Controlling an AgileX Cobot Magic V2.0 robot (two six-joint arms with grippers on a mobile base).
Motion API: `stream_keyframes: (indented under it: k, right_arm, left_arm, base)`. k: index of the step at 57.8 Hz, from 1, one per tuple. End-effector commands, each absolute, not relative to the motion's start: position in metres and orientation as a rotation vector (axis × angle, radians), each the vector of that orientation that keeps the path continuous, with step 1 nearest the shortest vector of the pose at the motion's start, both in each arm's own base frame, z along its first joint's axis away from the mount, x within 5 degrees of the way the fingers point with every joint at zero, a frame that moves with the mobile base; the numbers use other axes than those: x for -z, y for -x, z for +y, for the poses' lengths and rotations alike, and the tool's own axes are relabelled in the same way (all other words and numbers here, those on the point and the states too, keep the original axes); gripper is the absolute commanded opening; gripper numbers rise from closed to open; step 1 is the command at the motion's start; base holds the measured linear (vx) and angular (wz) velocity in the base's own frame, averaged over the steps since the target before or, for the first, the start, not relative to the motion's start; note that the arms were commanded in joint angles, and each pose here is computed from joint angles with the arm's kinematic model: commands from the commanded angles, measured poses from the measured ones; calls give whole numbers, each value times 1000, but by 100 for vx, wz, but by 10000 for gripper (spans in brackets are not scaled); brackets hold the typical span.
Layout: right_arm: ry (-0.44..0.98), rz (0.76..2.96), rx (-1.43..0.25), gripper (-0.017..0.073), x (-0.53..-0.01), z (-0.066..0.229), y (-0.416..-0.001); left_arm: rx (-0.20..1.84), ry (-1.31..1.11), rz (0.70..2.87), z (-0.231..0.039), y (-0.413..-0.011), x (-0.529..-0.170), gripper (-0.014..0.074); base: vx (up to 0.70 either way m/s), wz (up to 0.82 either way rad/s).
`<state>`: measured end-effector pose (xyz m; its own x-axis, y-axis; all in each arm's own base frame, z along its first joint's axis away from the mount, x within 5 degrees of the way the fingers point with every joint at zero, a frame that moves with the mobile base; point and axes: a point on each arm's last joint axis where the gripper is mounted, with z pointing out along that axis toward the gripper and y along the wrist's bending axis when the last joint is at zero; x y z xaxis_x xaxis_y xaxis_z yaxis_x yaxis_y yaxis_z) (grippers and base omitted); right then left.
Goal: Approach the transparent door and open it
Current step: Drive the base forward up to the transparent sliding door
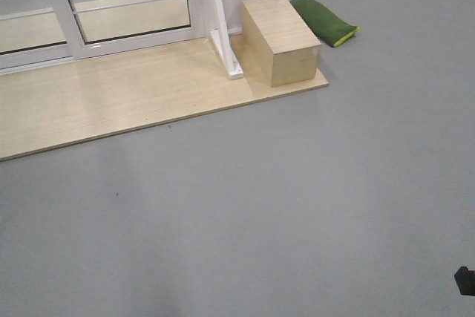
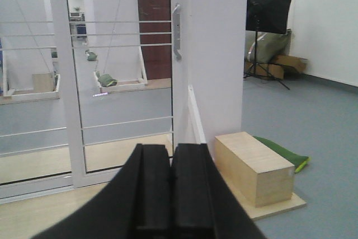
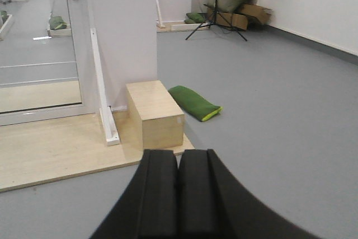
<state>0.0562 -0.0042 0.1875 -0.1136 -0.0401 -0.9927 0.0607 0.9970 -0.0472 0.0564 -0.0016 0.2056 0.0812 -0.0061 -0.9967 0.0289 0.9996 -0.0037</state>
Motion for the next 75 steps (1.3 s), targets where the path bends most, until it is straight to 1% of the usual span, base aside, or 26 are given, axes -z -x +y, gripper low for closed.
stream_keyframes:
  k: [1,38,75]
  right_arm:
    - [-9,1603,92,-8,-191,-4,-56]
    - [-9,1603,92,-8,-191,-4,-56]
    - [-9,1603,92,-8,-191,-4,-56]
  left_arm:
    - [46,-12,1428,-2,-56,-203,-6]
    - [46,-12,1428,-2,-56,-203,-6]
    - [46,-12,1428,-2,-56,-203,-6]
  base:
    - [51,35]
    - [50,27]
    - [44,11]
